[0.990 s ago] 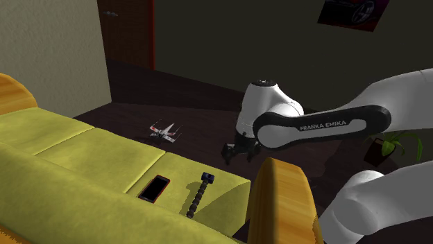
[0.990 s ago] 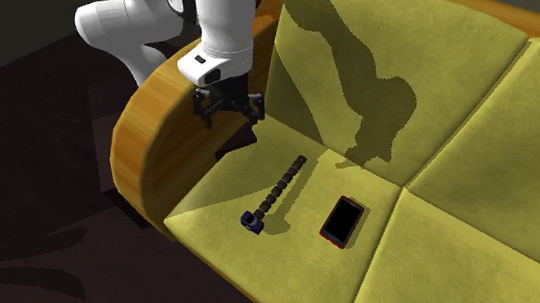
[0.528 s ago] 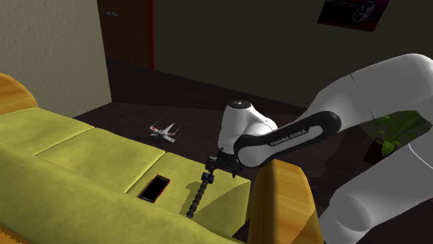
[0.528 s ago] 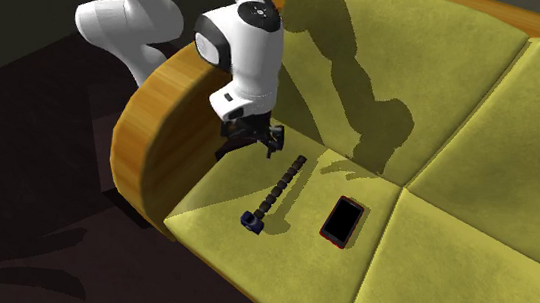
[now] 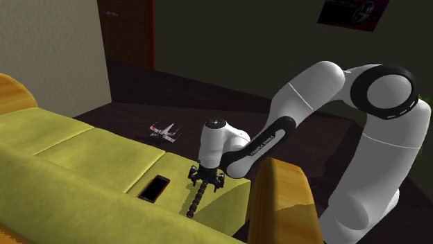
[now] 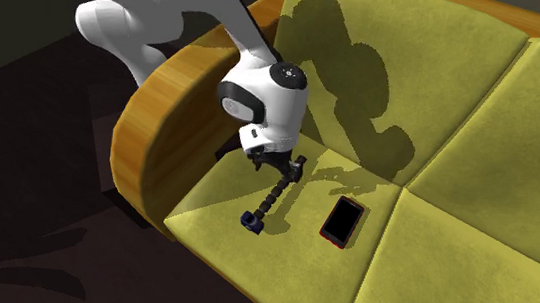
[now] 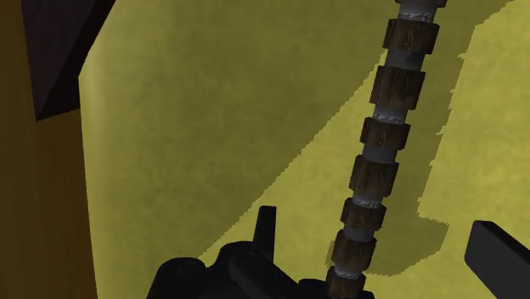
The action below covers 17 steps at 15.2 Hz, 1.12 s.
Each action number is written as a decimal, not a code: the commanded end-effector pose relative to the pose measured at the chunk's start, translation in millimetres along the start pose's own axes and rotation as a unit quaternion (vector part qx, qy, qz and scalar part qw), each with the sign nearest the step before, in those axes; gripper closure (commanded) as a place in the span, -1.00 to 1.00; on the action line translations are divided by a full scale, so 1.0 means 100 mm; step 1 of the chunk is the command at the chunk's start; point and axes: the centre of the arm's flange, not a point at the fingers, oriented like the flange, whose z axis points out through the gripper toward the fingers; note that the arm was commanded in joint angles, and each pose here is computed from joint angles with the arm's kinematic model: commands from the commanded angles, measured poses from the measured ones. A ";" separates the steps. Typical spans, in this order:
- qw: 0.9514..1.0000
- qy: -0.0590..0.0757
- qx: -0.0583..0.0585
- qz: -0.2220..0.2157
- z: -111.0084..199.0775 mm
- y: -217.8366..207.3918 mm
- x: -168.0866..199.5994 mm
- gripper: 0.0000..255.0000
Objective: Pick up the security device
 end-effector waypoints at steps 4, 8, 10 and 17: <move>0.999 -0.004 0.000 0.049 0.39 -0.21 0.00 -1.00; 0.999 -0.004 0.000 0.049 0.60 -0.21 -0.01 -1.00; 0.999 -0.004 0.000 0.049 0.68 -0.21 -0.02 -1.00; 0.999 -0.004 0.000 0.049 0.68 -0.21 -0.02 1.00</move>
